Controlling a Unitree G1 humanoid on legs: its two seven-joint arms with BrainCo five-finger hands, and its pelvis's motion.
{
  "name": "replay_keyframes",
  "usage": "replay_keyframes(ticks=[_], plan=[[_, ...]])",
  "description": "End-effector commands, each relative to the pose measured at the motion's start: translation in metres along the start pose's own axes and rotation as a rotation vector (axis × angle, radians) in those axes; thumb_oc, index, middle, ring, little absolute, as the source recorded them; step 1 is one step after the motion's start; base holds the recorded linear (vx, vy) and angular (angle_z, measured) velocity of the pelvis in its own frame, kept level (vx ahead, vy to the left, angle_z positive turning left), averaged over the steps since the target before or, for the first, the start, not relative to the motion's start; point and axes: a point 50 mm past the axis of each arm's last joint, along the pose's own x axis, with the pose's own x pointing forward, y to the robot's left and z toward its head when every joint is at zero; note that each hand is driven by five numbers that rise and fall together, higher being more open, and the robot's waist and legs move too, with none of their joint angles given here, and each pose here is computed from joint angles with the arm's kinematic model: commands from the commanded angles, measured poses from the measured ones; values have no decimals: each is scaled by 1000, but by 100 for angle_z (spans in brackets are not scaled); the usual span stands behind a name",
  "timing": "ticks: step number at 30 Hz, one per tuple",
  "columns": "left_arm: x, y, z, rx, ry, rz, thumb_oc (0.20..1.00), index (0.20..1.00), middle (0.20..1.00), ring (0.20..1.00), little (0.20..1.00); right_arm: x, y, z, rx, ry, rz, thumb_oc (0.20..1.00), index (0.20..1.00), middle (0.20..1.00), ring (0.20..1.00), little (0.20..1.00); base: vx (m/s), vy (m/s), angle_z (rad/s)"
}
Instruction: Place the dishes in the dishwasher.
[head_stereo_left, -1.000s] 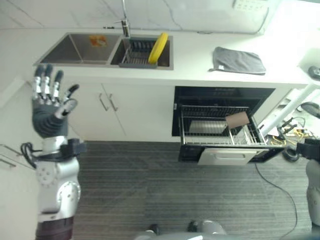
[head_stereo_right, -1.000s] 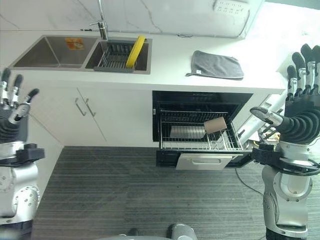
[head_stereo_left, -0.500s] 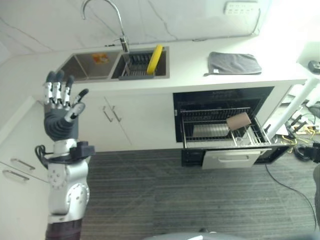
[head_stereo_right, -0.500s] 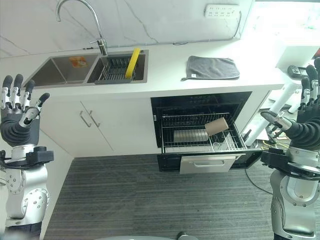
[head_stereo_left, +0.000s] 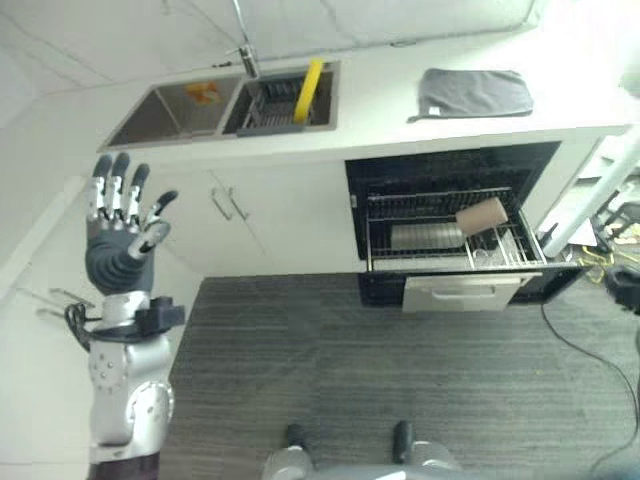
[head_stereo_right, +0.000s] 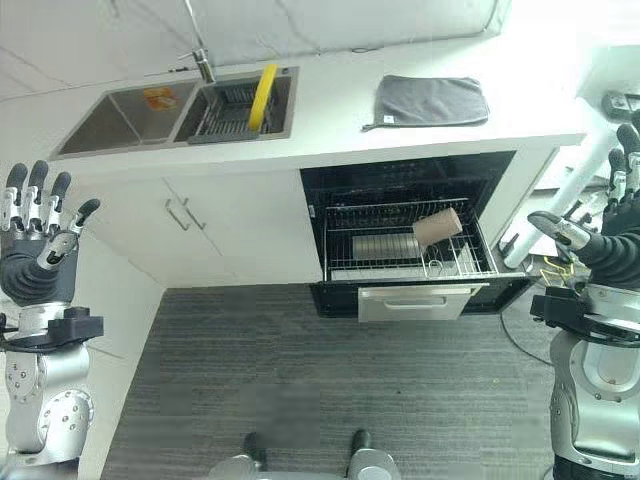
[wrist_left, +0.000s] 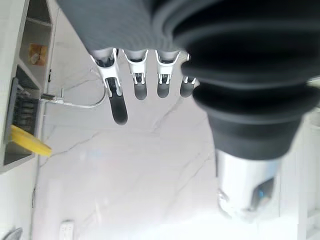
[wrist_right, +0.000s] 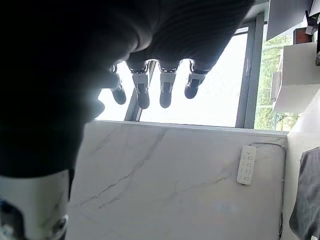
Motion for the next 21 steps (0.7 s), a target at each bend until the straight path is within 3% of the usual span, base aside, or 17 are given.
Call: replay_keyframes(ticks=[1,6,10,21], plan=[[-1,-10,28,5,-135,-73,1000,1000,1000,1000,1000,14,7,29,47,-166,19,1000,1000,1000,1000,1000,385,952,-60],[5,-8,31,-14,-156,-82,1000,1000,1000,1000,1000,11,1,26,72,-147,-10,1000,1000,1000,1000,1000,194,544,-35],[13,-10,35,-2,-143,-128,1000,1000,1000,1000,1000,1,5,28,64,-164,-30,1000,1000,1000,1000,1000,230,571,48],[22,-19,30,29,-75,-179,1000,1000,1000,1000,1000,6,24,18,53,-118,-21,1000,1000,1000,1000,1000,103,249,5]])
